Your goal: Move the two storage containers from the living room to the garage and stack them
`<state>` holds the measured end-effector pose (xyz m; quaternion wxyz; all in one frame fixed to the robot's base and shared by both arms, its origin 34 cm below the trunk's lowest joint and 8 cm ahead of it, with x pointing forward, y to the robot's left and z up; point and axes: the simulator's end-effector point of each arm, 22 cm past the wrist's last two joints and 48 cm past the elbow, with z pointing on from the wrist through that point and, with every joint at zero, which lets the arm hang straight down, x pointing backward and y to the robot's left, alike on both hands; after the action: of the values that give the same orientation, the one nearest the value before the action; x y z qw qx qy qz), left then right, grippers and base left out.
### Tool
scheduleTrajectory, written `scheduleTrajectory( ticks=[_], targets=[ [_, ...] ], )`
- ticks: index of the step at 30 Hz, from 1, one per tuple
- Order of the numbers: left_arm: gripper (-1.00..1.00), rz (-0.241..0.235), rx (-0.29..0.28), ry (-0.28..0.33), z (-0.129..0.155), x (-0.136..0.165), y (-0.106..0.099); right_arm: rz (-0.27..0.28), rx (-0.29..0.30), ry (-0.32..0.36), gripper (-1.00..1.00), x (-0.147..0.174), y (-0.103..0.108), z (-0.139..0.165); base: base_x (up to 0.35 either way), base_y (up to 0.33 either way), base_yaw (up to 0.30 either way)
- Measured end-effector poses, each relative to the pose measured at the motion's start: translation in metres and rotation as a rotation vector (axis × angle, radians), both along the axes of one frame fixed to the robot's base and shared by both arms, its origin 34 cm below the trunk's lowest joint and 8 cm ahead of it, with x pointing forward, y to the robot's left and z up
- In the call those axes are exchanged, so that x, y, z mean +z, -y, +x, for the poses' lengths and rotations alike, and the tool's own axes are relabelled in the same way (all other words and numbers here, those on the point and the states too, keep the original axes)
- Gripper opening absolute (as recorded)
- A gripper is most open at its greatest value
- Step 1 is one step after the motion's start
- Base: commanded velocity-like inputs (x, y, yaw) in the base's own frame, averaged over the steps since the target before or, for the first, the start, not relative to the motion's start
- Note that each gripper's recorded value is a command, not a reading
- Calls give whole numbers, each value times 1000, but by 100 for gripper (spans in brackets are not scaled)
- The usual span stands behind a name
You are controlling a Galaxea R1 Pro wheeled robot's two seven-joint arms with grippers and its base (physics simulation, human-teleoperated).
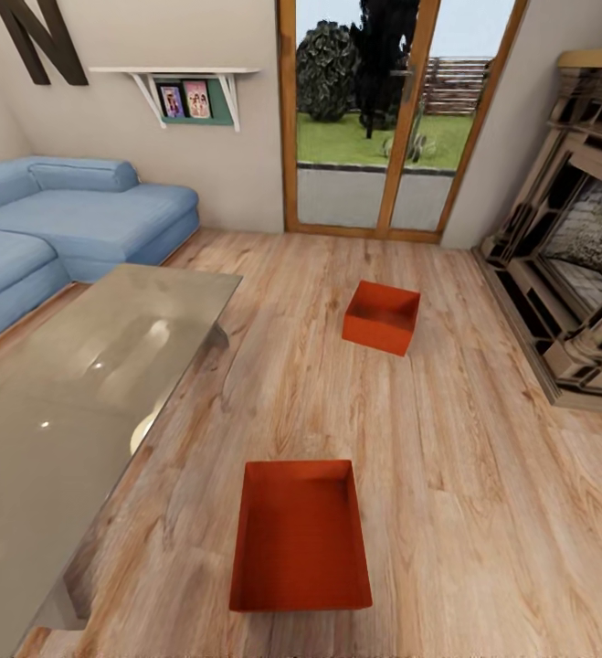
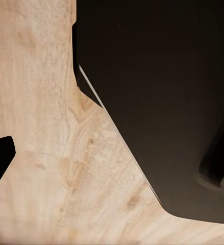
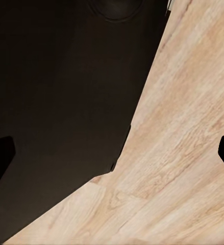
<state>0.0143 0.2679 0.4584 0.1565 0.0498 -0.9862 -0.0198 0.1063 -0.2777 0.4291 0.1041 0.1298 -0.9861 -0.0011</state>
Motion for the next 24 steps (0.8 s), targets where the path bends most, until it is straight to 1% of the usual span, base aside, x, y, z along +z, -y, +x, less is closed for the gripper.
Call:
scheduleTrajectory(
  ticks=[24],
  targets=[
    [100, 0, 0, -39, -14, 5, 0, 0, 0, -39, 100, 2, 0, -15, 0, 0, 0]
  ],
)
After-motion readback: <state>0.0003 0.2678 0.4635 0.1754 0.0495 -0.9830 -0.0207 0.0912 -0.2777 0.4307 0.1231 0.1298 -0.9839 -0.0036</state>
